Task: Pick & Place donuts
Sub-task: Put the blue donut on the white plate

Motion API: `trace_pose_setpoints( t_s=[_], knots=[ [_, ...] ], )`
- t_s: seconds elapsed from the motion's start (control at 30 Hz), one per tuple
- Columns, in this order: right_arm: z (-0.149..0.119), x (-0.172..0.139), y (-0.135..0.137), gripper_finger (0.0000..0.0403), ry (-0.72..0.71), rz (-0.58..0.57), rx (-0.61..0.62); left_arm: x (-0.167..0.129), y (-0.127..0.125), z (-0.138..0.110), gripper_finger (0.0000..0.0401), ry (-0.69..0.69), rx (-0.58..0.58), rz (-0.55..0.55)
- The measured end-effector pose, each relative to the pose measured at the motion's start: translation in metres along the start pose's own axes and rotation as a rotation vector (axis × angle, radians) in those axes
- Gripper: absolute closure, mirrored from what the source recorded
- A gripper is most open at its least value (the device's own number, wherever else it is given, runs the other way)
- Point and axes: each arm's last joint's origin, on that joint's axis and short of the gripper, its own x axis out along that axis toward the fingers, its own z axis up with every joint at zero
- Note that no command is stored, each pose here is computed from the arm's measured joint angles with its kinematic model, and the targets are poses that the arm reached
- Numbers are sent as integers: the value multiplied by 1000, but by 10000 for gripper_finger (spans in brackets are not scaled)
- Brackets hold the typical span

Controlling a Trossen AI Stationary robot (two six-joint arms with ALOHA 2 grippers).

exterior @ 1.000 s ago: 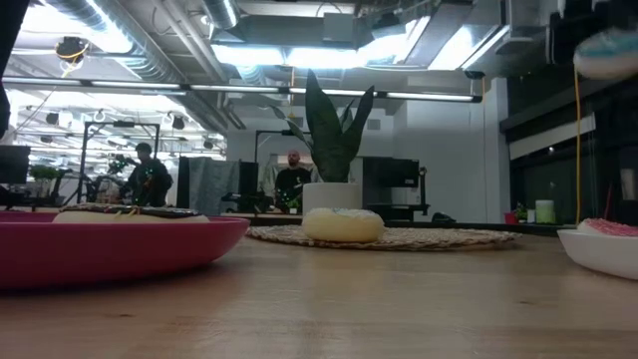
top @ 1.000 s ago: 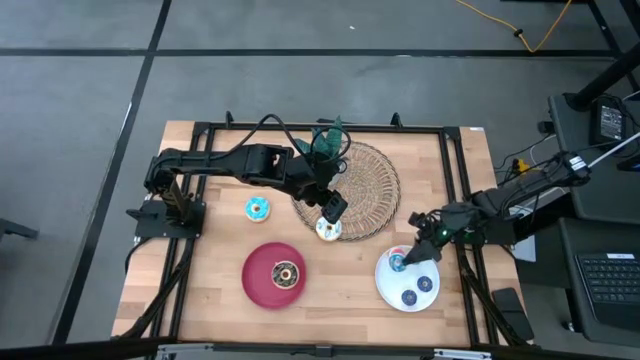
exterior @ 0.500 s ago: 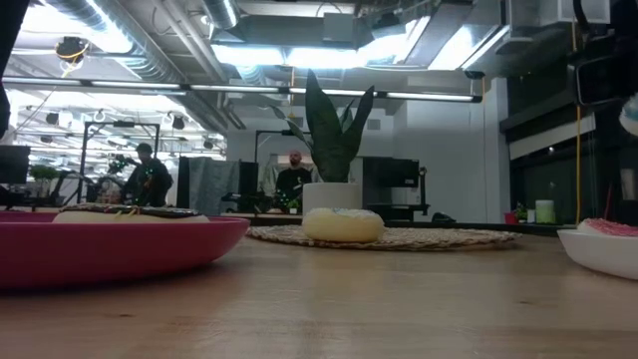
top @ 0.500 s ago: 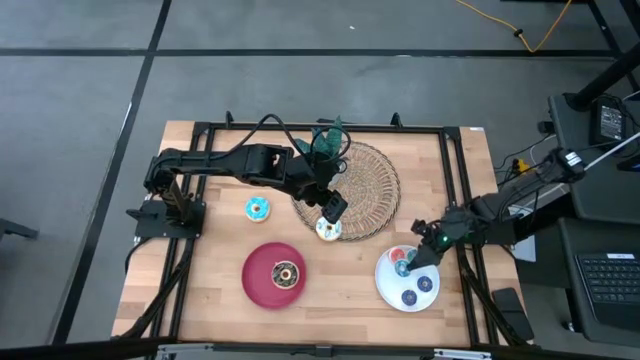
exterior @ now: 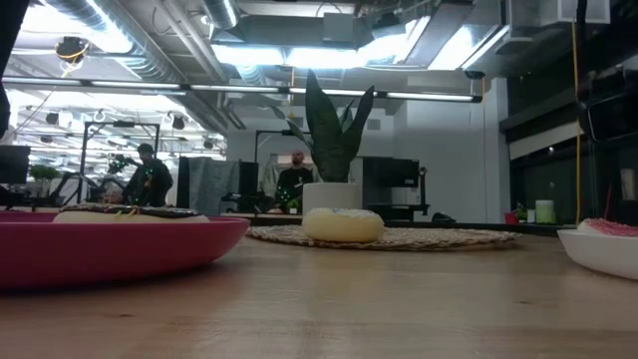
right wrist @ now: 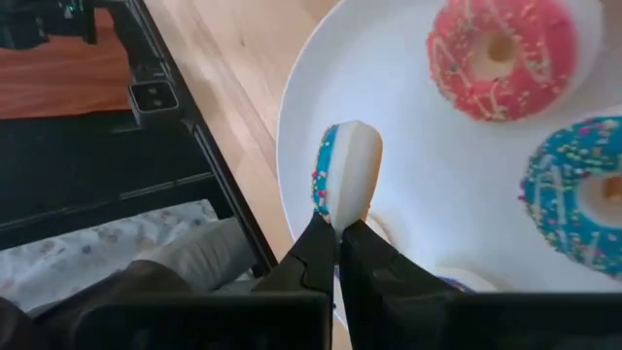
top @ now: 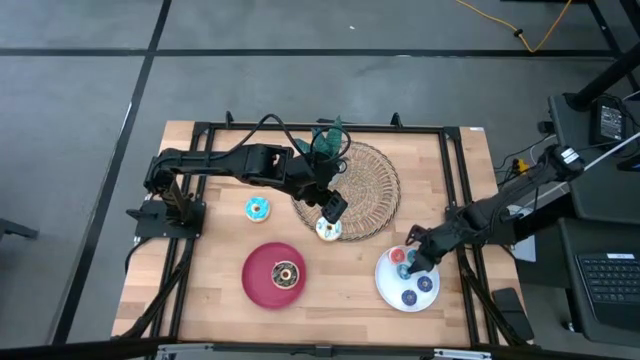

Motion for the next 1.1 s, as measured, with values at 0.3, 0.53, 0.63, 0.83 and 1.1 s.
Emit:
trace_pose_setpoints(
  t_s=[0.3, 0.53, 0.63, 0.83, 1.1],
  knots=[
    [3, 20, 3, 396, 20, 11, -24, 0, 0, 0, 236, 0, 0, 0],
    [4, 37, 2, 396, 59, 22, -22, 0, 0, 0, 237, 0, 0, 0],
    [5, 43, 0, 396, 77, 11, -8, 0, 0, 0, 235, 0, 0, 0],
    [5, 48, -3, 368, 90, -13, 2, 0, 0, 0, 236, 0, 0, 0],
    [4, 48, -4, 288, 108, -20, 8, 0, 0, 0, 237, 0, 0, 0]
  ],
)
